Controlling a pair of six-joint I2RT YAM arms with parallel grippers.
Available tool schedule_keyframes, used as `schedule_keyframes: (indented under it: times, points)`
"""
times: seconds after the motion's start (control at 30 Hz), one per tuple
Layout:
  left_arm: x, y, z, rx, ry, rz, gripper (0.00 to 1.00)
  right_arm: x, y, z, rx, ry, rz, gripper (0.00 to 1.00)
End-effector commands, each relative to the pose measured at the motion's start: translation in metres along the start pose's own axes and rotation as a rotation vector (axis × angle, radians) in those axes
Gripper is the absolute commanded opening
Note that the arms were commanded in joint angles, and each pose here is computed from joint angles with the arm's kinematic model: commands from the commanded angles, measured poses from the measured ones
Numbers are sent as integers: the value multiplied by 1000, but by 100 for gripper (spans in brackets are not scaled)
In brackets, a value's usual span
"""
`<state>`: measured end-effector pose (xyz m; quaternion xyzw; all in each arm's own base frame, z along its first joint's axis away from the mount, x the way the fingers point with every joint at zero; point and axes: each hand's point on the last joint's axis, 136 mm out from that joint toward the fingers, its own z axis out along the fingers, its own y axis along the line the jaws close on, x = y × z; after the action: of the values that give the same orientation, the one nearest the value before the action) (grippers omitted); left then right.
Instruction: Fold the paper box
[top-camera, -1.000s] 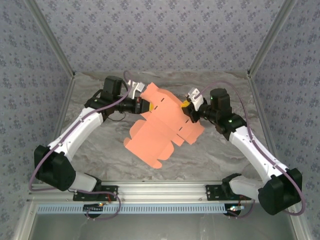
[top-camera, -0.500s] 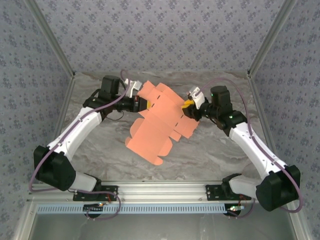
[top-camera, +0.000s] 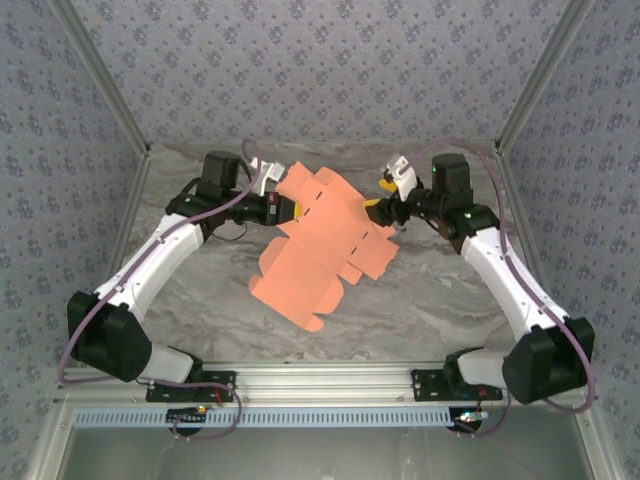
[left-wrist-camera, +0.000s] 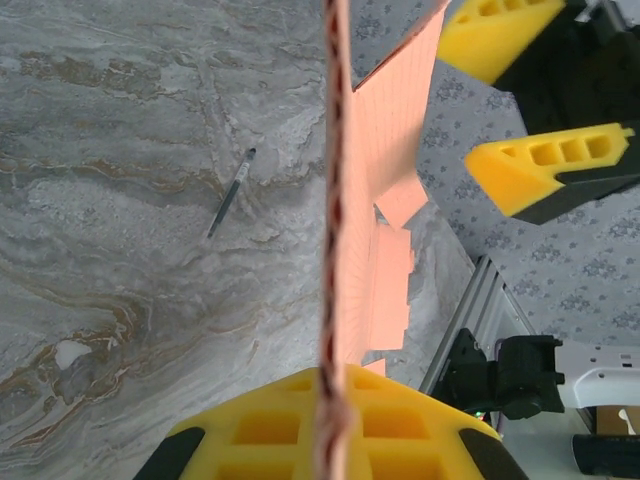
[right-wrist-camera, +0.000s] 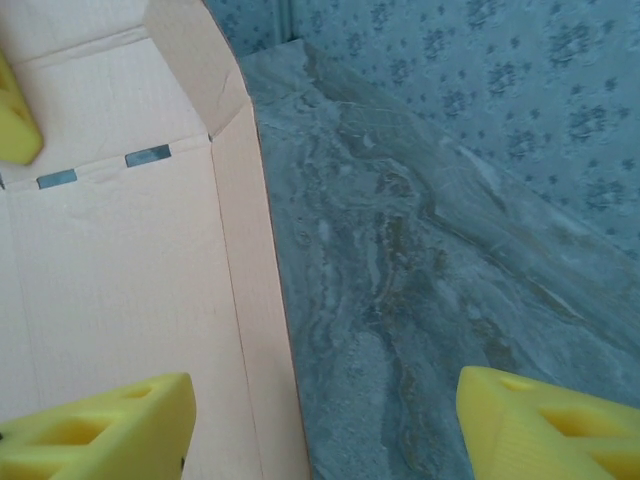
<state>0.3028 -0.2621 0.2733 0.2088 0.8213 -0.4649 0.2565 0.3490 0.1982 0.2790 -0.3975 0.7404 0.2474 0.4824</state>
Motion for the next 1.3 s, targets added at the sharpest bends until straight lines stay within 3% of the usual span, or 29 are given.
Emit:
schedule_keyframes:
  times: [0.0, 0.07, 0.23, 0.3, 0.43, 0.67, 1.0, 1.17, 1.27]
  points:
    - [-8, -19, -12, 43, -23, 53, 0, -8, 22, 5, -172, -17, 27, 70]
    - [-7, -20, -13, 44, -20, 52, 0, -8, 24, 8, -199, -20, 34, 63]
    - [-7, -22, -15, 43, -20, 57, 0, -7, 24, 12, -223, -19, 38, 29]
    - [-7, -23, -15, 43, -22, 60, 0, -6, 24, 13, -224, -13, 37, 22]
    - [-8, -23, -16, 45, -25, 59, 0, 0, 24, 16, -229, 3, 42, 32]
    - [-7, -24, -16, 47, -25, 59, 0, 9, 25, 21, -249, 20, 51, 34]
    - [-9, -23, -16, 43, -31, 47, 0, 13, 26, 22, -246, 37, 52, 13]
    - [-12, -22, -15, 43, -45, -1, 0, 26, 18, 25, -83, 99, -14, 11]
    - [-13, -19, -12, 41, -54, -53, 0, 32, 7, 25, 111, 143, -103, 9]
